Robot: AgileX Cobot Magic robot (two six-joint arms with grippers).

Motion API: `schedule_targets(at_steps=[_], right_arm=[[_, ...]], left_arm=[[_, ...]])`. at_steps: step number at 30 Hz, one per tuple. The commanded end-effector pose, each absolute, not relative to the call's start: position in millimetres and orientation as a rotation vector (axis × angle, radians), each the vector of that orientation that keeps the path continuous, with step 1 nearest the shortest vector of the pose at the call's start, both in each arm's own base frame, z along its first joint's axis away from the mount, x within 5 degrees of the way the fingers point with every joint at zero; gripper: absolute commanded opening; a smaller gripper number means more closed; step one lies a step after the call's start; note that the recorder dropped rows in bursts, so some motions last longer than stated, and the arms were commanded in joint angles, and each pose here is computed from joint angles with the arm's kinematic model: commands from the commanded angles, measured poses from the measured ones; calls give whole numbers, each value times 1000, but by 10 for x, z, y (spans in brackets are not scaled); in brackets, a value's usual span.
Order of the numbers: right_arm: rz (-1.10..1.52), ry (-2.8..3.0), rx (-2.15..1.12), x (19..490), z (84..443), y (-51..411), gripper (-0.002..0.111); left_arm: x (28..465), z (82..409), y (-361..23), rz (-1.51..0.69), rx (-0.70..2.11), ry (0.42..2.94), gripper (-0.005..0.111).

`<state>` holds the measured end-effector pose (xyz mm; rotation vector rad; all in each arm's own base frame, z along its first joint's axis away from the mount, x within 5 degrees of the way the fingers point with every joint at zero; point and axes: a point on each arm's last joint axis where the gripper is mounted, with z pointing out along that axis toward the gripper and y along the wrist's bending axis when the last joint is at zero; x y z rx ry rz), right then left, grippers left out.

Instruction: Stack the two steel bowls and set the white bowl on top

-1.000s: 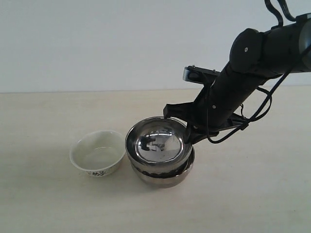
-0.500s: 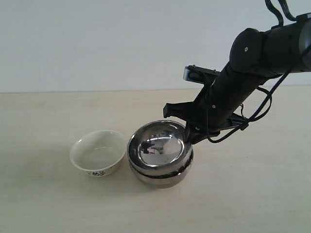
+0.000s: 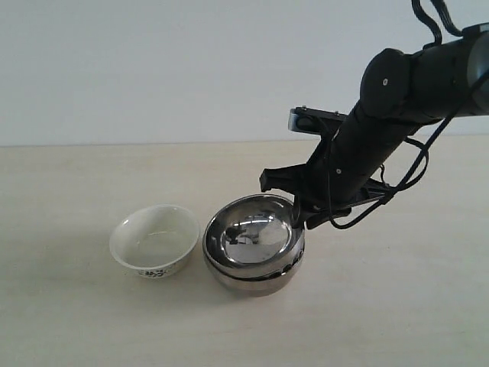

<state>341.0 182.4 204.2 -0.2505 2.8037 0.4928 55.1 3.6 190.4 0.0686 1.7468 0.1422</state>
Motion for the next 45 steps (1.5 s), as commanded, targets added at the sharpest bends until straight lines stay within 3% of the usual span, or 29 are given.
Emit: schedule_targets(at_steps=[1,8,12,17,31,45], right_arm=[[470,2759,-285,3396,2181,1795,3],[466,2737,-299,3360,2294,1773,23],[459,2747,-294,3361,2277,1770,20],[461,2742,-287,3366,2279,1771,0],[434,2799,-286,3419,2036,1791,0],[435,2786,-295,3425,2047,1793,0]], left_arm=[[551,1901,36,131,53,1740,4],[551,1901,36,131,53,1740,4],[551,1901,36,131,53,1740,4],[551,1901,36,131,53,1740,4],[551,1901,36,131,53,1740,4],[551,1901,36,131,53,1740,4]])
